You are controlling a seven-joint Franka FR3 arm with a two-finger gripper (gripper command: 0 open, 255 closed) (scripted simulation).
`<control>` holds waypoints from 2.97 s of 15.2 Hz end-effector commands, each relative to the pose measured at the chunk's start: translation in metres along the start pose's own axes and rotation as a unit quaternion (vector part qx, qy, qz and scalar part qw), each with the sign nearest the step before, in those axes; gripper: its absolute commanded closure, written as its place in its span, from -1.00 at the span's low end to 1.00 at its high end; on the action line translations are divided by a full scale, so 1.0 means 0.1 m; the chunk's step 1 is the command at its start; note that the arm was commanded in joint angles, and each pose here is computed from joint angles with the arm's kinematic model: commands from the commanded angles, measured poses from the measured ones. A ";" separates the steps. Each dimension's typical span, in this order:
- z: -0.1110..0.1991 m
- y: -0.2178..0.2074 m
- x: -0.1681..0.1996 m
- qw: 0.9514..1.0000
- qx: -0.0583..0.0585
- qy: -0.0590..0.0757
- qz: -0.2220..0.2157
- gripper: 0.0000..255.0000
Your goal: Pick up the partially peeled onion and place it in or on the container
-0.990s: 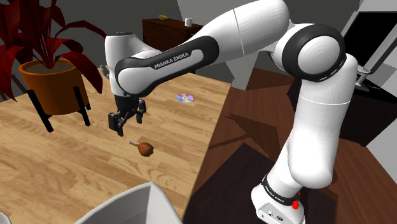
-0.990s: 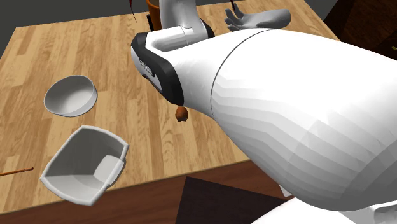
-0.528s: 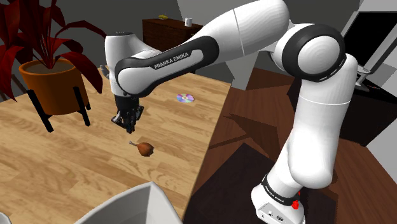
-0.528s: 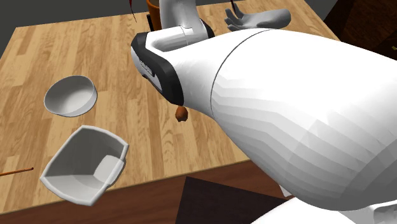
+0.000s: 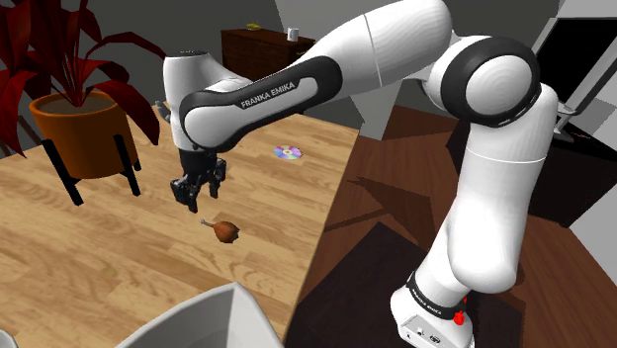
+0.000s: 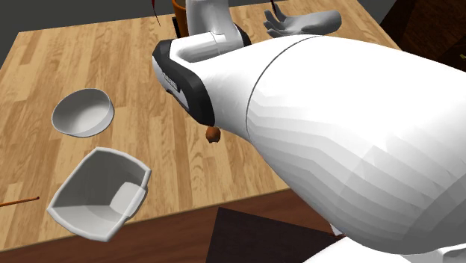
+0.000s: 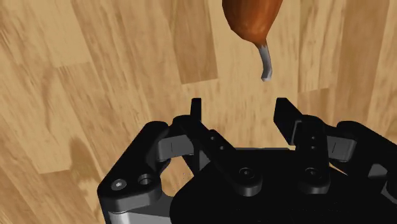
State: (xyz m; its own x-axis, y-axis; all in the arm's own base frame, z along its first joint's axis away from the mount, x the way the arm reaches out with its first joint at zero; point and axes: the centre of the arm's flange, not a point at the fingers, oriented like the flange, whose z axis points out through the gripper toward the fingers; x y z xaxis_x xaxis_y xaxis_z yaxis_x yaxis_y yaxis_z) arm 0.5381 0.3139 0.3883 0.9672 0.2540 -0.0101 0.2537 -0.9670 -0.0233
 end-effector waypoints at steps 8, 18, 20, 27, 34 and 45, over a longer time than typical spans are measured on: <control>0.18 -0.21 -0.65 0.999 -0.021 -0.028 -0.022 -1.00; 0.48 -0.20 -0.67 0.999 -0.021 -0.028 -0.022 -1.00; 0.48 -0.20 -0.67 0.999 -0.021 -0.028 -0.022 -1.00; 0.48 -0.20 -0.67 0.999 -0.021 -0.028 -0.022 1.00; 0.32 -0.20 -0.67 0.999 -0.021 -0.028 -0.022 1.00; -0.26 -0.22 -0.67 0.999 -0.021 -0.028 -0.022 1.00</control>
State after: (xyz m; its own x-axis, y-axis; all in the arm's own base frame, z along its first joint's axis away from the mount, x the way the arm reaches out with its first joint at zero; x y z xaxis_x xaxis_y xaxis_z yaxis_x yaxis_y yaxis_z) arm 0.4670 0.3162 0.4105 0.9533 0.2950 -0.0648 0.2966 -0.9549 0.0166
